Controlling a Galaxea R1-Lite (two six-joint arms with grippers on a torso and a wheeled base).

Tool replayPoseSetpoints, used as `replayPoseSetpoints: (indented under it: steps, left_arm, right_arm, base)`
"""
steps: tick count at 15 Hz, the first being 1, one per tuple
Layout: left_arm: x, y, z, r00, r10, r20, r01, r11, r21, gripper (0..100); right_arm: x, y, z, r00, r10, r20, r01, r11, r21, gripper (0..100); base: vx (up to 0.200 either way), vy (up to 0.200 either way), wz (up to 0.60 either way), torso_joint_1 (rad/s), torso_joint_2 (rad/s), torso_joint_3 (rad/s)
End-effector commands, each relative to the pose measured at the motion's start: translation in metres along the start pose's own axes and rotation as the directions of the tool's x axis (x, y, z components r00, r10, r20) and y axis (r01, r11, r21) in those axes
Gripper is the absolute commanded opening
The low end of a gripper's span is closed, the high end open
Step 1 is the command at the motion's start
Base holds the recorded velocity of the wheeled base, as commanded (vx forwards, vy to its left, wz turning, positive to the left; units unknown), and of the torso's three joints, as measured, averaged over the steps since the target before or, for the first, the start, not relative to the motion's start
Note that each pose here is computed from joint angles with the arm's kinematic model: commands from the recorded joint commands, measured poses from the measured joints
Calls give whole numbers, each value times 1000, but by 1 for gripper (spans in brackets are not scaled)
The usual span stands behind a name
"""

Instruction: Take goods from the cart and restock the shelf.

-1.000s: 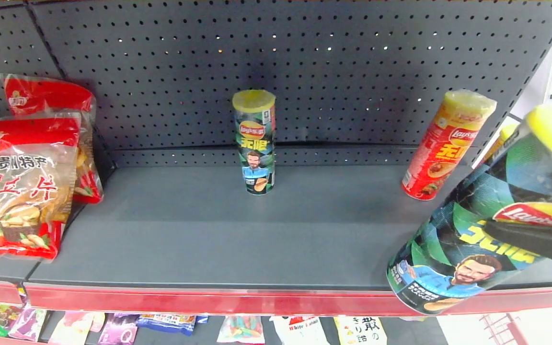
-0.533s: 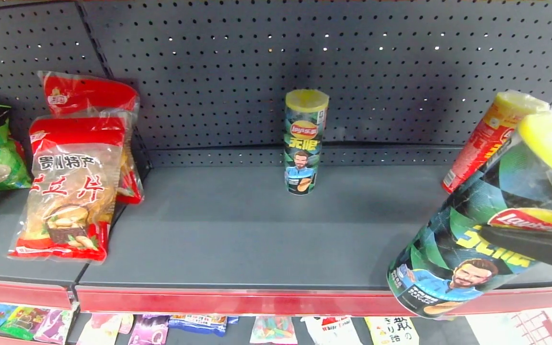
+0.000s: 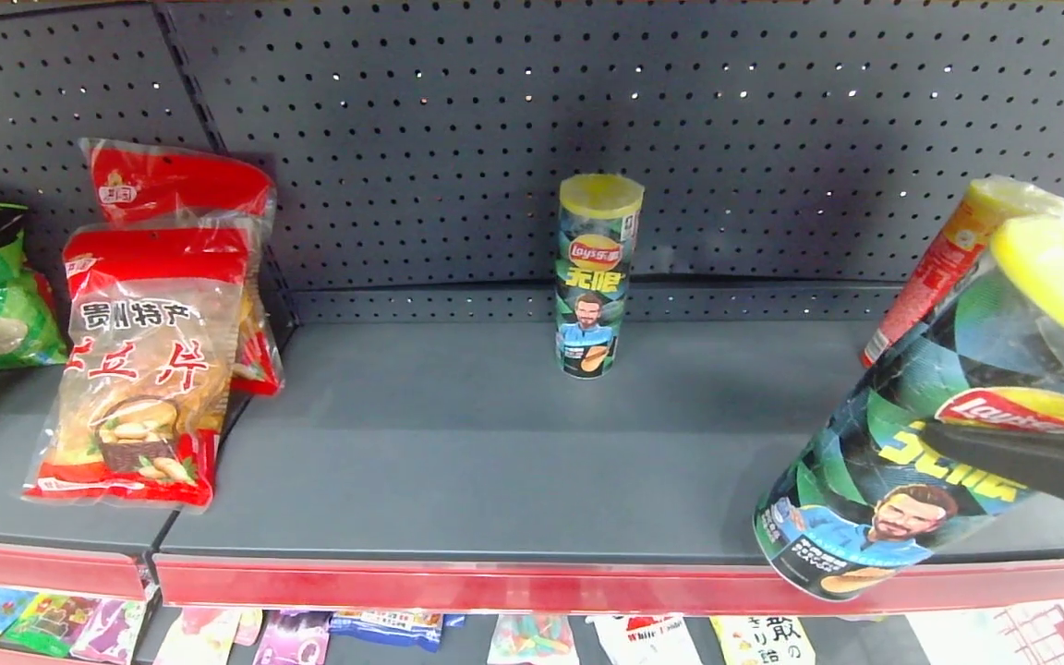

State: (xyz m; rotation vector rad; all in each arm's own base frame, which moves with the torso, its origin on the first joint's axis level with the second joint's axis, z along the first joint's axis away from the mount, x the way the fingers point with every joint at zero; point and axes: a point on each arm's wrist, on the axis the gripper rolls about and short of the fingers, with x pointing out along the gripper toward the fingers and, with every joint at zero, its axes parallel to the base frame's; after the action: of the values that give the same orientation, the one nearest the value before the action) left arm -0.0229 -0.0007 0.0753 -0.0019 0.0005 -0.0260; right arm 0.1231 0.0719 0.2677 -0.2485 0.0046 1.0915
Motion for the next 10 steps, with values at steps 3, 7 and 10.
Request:
replayPoseSetpoints:
  steps: [3,7,10]
  left_arm:
    - [0,0,0,1000,0,-1,0,1000,0,100]
    - [0,0,0,1000,0,-1,0,1000,-1,100]
    - [0,0,0,1000,0,-1,0,1000,0,100]
  right_arm:
    - [-1,1,-3,1000,-2,-4,2,1000,3,0]
    - [-2,1,-4,1000,-6,-6,6,1000,6,0]
    - [-2,1,-4,1000,-5,-7,5,1000,5,0]
  base:
    - [0,0,0,0,0,0]
    - [0,0,0,0,0,0]
    - [0,0,0,0,0,0]
